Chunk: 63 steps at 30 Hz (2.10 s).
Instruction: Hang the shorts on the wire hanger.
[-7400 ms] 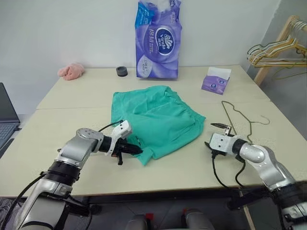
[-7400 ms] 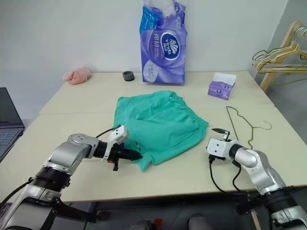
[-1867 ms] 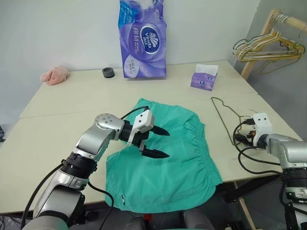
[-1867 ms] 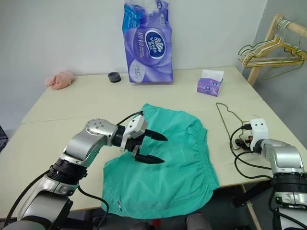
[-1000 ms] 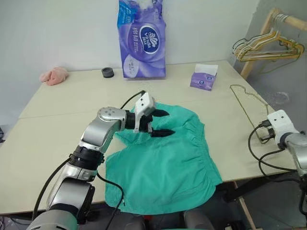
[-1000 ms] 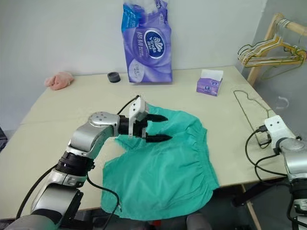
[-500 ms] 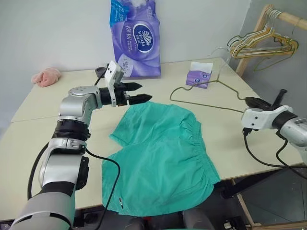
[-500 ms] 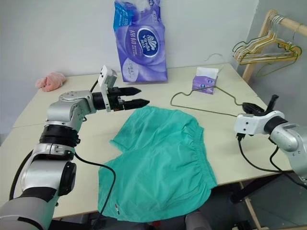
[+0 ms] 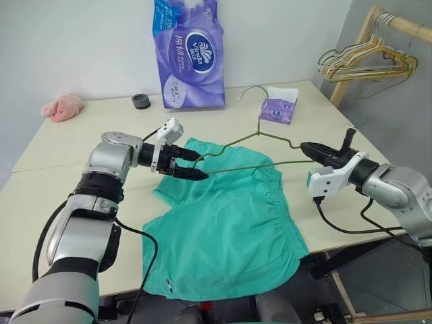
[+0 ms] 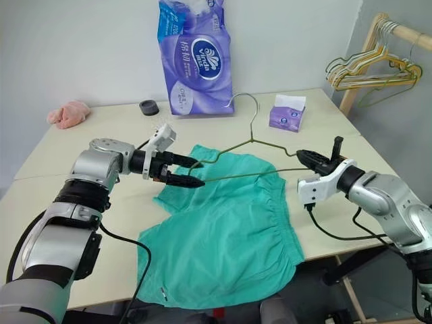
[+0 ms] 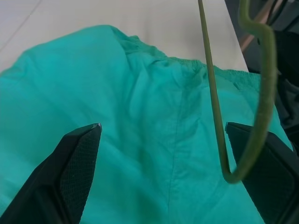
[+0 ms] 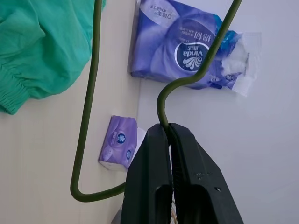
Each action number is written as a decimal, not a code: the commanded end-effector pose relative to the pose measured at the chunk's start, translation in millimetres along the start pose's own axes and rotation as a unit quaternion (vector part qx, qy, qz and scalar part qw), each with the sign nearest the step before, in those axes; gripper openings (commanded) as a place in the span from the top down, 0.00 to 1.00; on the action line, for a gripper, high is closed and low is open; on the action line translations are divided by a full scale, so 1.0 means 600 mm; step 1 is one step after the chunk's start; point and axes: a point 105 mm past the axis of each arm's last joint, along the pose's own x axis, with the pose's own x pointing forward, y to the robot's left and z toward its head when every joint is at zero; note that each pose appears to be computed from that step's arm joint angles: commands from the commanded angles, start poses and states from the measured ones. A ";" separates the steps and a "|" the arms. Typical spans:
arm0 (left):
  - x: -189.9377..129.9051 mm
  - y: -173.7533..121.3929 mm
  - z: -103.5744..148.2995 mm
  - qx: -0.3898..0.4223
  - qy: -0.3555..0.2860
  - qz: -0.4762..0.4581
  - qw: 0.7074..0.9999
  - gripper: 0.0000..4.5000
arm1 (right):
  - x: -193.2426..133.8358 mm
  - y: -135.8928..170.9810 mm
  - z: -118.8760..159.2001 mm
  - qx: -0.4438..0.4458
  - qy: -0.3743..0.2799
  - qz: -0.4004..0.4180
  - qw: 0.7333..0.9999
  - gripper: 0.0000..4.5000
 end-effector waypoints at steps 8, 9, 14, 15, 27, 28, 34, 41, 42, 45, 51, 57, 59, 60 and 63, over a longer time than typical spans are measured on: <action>0.008 -0.018 0.010 0.072 0.022 -0.002 0.997 0.00 | -0.002 0.041 -0.019 0.004 0.028 0.092 0.995 0.99; 0.011 -0.022 0.004 0.079 0.030 -0.005 0.996 0.00 | -0.002 0.041 -0.019 0.006 0.030 0.093 0.995 0.99; 0.019 -0.024 -0.014 0.079 0.044 0.001 0.996 0.00 | 0.003 0.023 -0.016 0.005 0.030 0.075 0.997 0.99; 0.020 -0.017 -0.015 0.077 0.042 0.014 0.996 0.00 | 0.005 0.015 -0.015 0.002 0.028 0.064 0.998 0.99; 0.033 -0.015 -0.023 0.052 0.028 0.018 0.998 0.00 | 0.013 -0.021 -0.001 -0.010 0.008 0.008 1.000 0.99; 0.034 -0.016 -0.023 0.050 0.027 0.017 0.998 0.00 | 0.014 -0.021 -0.001 -0.010 0.007 0.008 1.000 0.99; 0.048 -0.023 -0.024 0.041 0.024 0.009 0.999 0.19 | 0.021 -0.019 0.006 -0.009 -0.001 0.010 1.000 1.00; 0.054 -0.024 -0.030 0.027 0.026 0.013 0.999 0.66 | 0.021 -0.015 0.010 -0.006 -0.004 0.011 1.000 1.00; 0.055 -0.023 -0.030 0.025 0.026 0.014 0.999 0.73 | 0.020 -0.014 0.010 -0.006 -0.004 0.012 1.000 1.00; 0.056 -0.023 -0.031 0.022 0.026 0.016 0.999 0.93 | 0.020 -0.013 0.012 -0.004 -0.005 0.012 1.000 1.00; 0.059 -0.023 -0.034 0.013 0.023 0.018 1.000 1.00 | 0.018 -0.010 0.016 -0.006 -0.008 0.012 1.000 1.00; 0.058 -0.020 -0.029 -0.001 -0.004 0.024 1.000 1.00 | 0.017 -0.014 0.020 -0.001 -0.014 0.008 1.000 1.00; 0.054 -0.014 -0.026 -0.005 -0.015 0.035 0.999 1.00 | 0.015 -0.015 0.023 0.017 -0.021 0.006 1.000 1.00; 0.052 -0.010 -0.027 -0.006 -0.018 0.043 0.999 1.00 | 0.012 -0.020 0.025 0.026 -0.024 -0.003 0.999 1.00; 0.047 -0.002 -0.032 0.000 -0.020 0.062 0.998 1.00 | 0.004 -0.019 0.021 0.051 -0.021 0.001 0.998 0.84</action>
